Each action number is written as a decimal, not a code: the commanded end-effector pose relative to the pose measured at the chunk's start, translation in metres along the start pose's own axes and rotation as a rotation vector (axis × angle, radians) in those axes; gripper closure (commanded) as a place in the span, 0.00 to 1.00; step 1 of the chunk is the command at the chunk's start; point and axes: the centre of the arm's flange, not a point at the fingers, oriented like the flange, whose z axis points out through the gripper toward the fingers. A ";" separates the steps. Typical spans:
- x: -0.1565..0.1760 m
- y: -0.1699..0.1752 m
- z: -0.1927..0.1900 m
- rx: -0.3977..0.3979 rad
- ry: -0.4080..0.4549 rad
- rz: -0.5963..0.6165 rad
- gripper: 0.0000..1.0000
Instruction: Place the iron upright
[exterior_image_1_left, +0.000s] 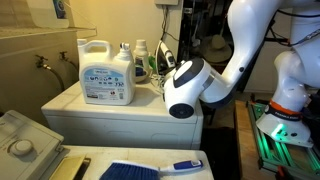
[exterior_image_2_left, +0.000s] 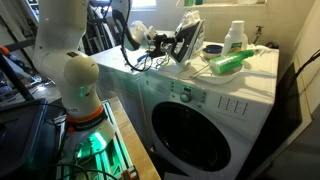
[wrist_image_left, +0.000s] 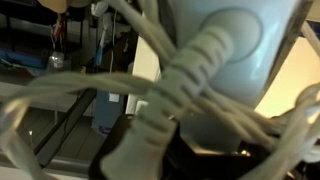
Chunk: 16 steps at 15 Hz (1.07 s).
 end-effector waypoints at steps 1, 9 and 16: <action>-0.004 0.000 0.000 -0.003 0.021 -0.007 0.94; -0.025 -0.008 -0.015 -0.002 0.094 0.015 0.99; -0.053 -0.008 -0.033 0.052 0.197 0.039 0.99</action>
